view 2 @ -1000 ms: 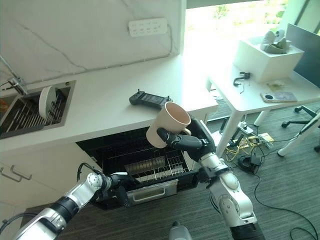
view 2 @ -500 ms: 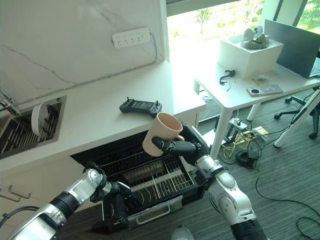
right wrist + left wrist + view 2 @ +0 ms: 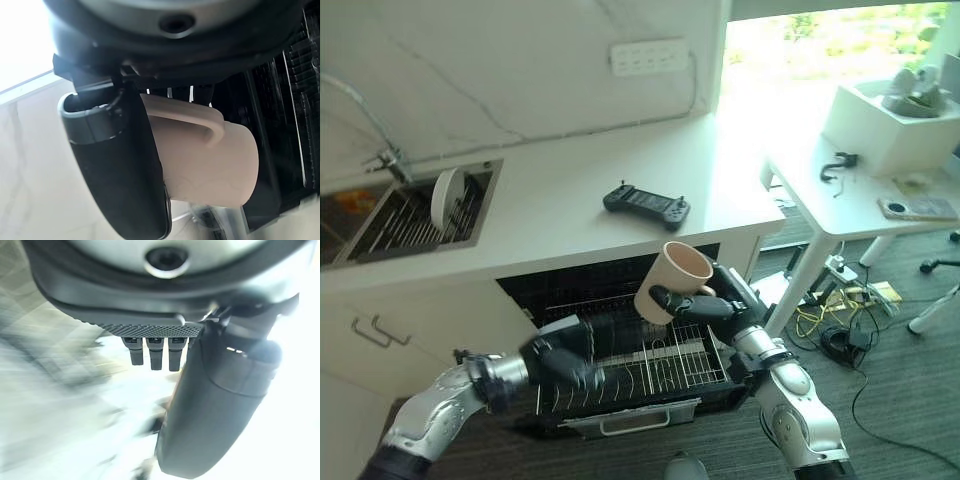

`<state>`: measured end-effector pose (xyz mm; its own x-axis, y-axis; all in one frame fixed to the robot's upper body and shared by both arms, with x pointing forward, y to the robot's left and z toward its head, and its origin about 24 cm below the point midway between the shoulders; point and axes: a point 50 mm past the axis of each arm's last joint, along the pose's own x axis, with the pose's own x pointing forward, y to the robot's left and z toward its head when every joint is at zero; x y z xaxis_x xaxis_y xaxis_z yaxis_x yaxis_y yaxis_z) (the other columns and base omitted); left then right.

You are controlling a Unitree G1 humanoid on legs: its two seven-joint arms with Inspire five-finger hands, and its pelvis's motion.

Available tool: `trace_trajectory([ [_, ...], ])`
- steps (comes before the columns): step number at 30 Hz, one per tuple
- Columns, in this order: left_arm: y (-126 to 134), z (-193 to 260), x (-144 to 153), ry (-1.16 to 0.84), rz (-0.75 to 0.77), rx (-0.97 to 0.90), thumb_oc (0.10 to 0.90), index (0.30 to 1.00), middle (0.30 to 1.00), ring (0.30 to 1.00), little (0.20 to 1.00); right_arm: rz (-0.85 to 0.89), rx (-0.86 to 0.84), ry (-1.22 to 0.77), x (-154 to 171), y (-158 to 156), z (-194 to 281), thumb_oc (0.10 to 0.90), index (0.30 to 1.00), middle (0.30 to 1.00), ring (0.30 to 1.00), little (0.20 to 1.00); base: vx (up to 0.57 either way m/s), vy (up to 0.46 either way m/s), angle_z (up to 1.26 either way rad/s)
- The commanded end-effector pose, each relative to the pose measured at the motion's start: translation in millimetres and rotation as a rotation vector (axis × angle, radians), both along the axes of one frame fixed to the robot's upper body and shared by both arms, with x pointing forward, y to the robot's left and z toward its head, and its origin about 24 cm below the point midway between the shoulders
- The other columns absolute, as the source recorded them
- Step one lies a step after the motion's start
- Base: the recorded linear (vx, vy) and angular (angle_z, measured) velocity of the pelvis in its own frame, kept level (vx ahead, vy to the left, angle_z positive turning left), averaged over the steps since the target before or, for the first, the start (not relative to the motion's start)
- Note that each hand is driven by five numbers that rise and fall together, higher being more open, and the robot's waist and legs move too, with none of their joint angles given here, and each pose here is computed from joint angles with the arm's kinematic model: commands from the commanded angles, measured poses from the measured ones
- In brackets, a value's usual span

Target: Place the dishes in the dishwasher.

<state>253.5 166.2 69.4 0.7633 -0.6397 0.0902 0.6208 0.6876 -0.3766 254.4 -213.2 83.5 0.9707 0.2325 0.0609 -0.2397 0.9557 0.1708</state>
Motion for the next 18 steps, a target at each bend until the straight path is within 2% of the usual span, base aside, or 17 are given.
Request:
trace_trajectory([
  [1,-1,37,13,-0.178,0.089,-0.083,0.800,0.900,0.900,0.900,0.900,-0.068,-0.053,-0.294,11,-1,61,0.400,0.300,0.300,0.300,0.300,0.00,-0.063,0.09],
  [9,-13,27,9,-0.109,0.145,-0.120,0.800,0.900,0.900,0.900,0.900,-0.176,-0.208,-0.143,20,-23,44,0.400,0.300,0.300,0.300,0.300,0.01,-0.051,0.10],
  [14,-17,22,12,-0.067,0.144,-0.054,0.800,0.900,0.900,0.900,0.900,-0.239,-0.291,0.045,31,-39,14,0.400,0.300,0.300,0.300,0.300,-0.03,-0.084,0.07],
  [18,-20,24,13,-0.078,0.148,-0.004,0.800,0.900,0.900,0.900,0.900,-0.261,-0.323,0.067,40,-42,15,0.400,0.300,0.300,0.300,0.300,-0.09,-0.066,0.00],
])
